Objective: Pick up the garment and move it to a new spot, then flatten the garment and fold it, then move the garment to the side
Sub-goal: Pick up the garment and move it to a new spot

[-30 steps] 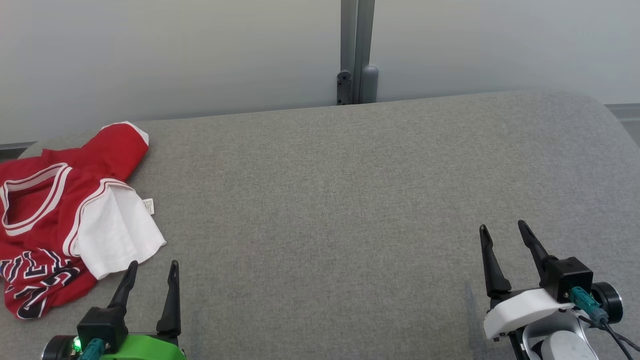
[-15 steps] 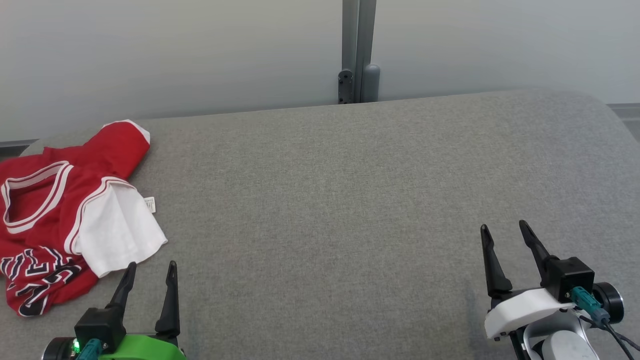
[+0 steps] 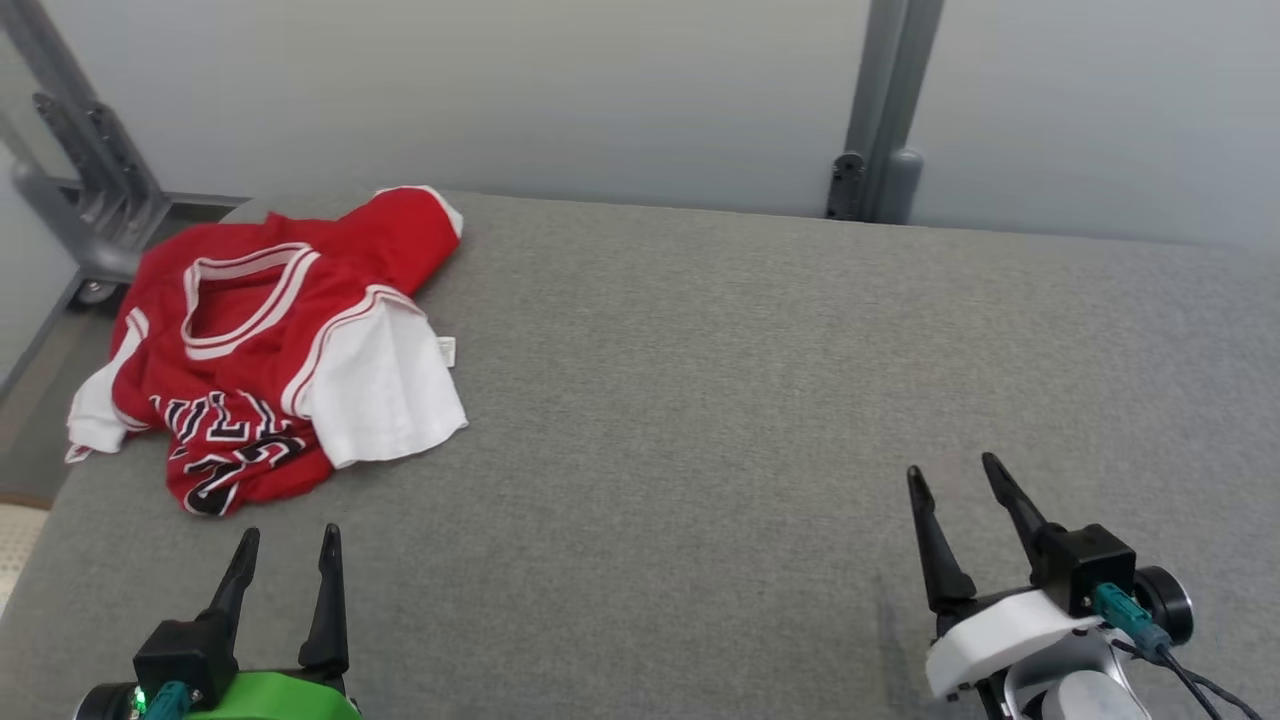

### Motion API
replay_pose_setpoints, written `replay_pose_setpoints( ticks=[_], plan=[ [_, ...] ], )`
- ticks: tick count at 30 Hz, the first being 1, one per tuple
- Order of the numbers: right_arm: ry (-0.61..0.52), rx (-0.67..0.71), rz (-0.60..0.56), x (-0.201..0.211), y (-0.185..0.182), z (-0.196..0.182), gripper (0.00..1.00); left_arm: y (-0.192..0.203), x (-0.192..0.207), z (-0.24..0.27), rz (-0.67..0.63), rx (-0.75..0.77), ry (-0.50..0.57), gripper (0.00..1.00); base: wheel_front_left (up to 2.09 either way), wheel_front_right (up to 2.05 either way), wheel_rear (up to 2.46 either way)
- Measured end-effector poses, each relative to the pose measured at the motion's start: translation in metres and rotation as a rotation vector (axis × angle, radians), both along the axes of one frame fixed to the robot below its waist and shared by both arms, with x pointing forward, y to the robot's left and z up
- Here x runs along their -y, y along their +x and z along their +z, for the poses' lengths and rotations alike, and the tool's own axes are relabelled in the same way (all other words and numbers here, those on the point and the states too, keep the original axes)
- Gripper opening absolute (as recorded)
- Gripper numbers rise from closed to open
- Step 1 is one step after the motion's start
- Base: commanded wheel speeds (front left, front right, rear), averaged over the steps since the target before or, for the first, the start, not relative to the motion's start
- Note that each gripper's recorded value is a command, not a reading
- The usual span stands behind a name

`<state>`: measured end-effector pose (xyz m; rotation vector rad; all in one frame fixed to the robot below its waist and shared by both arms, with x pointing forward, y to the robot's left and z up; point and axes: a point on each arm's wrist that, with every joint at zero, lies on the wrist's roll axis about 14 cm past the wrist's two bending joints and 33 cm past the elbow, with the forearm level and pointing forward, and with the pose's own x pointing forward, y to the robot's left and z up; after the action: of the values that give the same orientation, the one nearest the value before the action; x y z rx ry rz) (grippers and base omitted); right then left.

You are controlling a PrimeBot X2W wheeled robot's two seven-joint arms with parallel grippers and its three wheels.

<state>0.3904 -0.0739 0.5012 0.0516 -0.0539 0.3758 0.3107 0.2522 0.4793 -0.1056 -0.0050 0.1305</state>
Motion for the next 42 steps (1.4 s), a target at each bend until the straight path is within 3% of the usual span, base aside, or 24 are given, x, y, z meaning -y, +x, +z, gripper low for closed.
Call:
replay_pose_setpoints(
  ticks=[5,9,19,26,36,38,42],
  plan=[
    [0.018,0.009,0.157,-0.055,0.002,0.006,1.00,-0.033,-0.030,-0.006,0.113,-0.018,-0.006,1.00,0.00,0.00,0.00],
    [0.023,0.001,0.224,-0.076,0.002,0.004,1.00,-0.042,-0.044,-0.004,0.166,-0.010,-0.019,1.00,0.00,0.00,0.00],
    [-0.002,0.051,0.266,-0.075,0.027,0.012,1.00,0.038,-0.030,0.023,0.047,0.041,-0.010,1.00,0.00,0.00,0.00],
    [0.000,0.067,0.202,-0.049,0.046,0.012,1.00,0.107,-0.032,-0.014,-0.018,-0.184,-0.025,1.00,0.00,0.00,0.00],
    [-0.008,-0.013,0.092,-0.009,0.063,-0.023,1.00,0.151,-0.052,-0.096,0.025,-0.627,-0.051,1.00,0.00,0.00,0.00],
    [-0.010,-0.034,0.062,0.001,0.064,-0.031,1.00,0.151,-0.046,-0.115,0.007,-0.703,-0.063,0.03,0.00,0.00,0.00],
    [-0.008,-0.066,0.011,0.017,0.066,-0.043,1.00,0.164,-0.040,-0.126,-0.031,-0.739,-0.037,0.00,0.00,0.00,0.00]
  ],
)
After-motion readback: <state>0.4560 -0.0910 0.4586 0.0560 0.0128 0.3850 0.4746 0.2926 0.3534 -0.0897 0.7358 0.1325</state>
